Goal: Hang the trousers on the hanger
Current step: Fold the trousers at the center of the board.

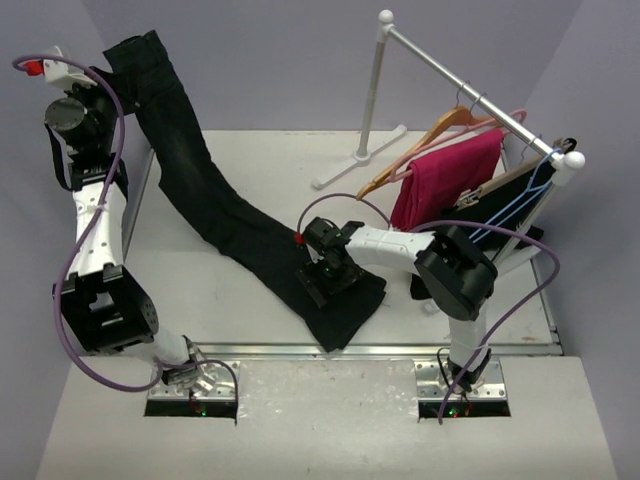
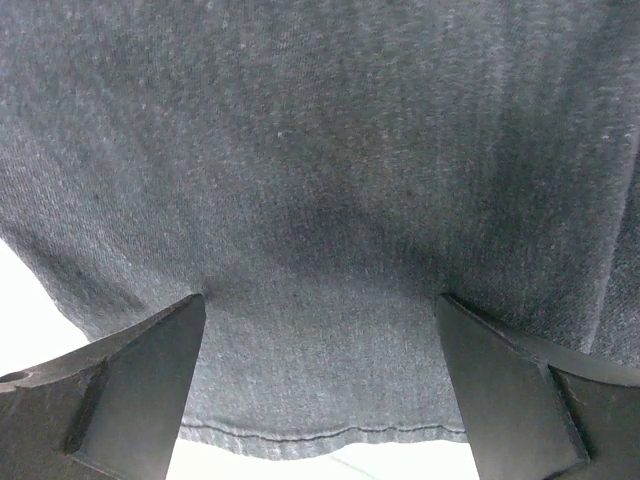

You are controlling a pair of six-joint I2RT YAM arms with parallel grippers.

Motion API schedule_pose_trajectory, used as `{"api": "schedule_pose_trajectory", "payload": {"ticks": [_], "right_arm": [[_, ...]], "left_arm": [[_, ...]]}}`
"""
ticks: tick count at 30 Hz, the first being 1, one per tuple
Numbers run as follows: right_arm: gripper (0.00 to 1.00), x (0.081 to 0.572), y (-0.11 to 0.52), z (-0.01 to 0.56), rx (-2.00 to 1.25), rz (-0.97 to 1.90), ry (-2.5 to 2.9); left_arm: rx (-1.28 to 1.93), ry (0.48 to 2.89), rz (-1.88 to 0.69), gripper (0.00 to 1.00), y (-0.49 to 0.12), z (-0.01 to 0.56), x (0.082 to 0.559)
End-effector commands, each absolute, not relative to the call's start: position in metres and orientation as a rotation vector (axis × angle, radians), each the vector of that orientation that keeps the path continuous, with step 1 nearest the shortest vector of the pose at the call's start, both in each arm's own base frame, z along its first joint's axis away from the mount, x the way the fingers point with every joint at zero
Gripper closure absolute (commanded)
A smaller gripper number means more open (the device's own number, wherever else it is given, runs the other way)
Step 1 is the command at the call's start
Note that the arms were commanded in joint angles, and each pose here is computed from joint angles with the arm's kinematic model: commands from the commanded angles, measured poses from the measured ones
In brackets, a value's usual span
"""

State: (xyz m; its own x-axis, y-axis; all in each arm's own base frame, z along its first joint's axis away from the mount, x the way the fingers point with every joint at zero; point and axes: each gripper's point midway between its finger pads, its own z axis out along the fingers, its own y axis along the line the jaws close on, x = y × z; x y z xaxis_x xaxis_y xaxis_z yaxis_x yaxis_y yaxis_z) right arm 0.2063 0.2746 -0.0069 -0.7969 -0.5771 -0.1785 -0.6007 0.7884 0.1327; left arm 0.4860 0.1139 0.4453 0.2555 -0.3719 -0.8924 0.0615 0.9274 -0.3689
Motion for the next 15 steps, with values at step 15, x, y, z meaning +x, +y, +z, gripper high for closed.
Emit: {"api": "schedule_pose_trajectory", "payload": {"ticks": [15], "right_arm": [[0.01,0.21,0.299,0.087,-0.814,0.642,2.565]], "left_arm": [[0.106,1.239,-0.545,1.0,-0.072,0.413,0.366]]}}
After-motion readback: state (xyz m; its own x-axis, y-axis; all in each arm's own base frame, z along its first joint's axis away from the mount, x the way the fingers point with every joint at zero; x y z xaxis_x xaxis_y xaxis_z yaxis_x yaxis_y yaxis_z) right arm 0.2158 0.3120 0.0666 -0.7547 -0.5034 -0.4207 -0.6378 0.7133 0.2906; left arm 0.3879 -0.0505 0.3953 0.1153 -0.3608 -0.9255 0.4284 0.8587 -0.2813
